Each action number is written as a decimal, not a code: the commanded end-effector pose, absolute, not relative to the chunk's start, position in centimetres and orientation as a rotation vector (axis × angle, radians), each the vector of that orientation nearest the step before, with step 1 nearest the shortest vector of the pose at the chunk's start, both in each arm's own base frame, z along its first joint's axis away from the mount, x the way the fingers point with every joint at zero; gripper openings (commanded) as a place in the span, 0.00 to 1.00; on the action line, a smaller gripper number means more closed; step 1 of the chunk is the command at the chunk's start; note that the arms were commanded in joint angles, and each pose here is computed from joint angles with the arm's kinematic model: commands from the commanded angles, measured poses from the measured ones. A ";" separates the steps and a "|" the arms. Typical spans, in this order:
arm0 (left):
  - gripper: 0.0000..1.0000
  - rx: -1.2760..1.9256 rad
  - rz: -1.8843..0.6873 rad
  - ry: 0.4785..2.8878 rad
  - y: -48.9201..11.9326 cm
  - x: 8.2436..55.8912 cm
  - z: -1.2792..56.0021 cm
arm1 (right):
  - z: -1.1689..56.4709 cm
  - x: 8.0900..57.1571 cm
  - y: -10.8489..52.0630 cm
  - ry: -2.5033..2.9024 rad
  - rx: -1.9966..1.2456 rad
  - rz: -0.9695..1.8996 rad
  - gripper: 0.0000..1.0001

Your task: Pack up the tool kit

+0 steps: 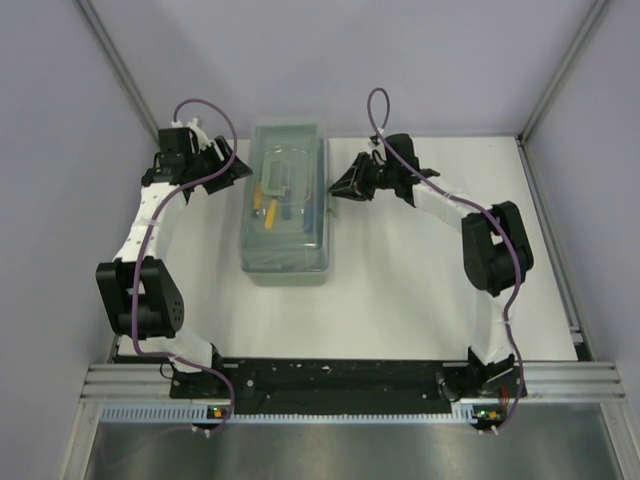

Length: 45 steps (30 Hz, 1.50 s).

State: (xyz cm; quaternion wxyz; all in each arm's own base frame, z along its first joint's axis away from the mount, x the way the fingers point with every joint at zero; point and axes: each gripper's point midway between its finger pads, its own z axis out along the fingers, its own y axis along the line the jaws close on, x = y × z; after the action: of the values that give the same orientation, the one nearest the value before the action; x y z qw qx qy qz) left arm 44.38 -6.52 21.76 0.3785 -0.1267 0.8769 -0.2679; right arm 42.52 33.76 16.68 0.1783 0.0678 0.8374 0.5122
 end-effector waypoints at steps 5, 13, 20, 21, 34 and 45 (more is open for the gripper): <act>0.68 -0.378 -0.661 2.636 -7.9 38.3 12.2 | 17.0 38.3 38.6 2.406 -0.014 1.552 0.24; 0.66 -0.379 -0.626 2.617 -7.4 38.3 13.1 | 19.3 39.2 37.9 2.365 -0.050 1.482 0.24; 0.67 -0.336 -0.617 2.572 -7.4 39.0 15.3 | 22.8 42.2 34.1 2.315 -0.009 1.238 0.28; 0.69 -0.334 -0.621 2.569 -7.4 39.0 15.5 | 22.9 42.6 33.4 2.310 0.013 1.217 0.28; 0.98 -0.277 -0.709 2.533 -8.6 39.0 16.0 | 14.7 43.6 28.0 2.463 0.211 0.882 0.27; 0.91 -0.281 -0.744 2.545 -9.1 38.9 15.0 | 9.5 44.6 29.7 2.585 0.112 0.758 0.21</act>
State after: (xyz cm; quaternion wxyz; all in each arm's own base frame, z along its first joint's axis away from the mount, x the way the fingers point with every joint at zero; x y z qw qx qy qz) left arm 43.52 -7.02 21.30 0.3649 -0.1132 0.8827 -0.2736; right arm 43.58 28.26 7.51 0.1918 0.0761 0.9397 0.2727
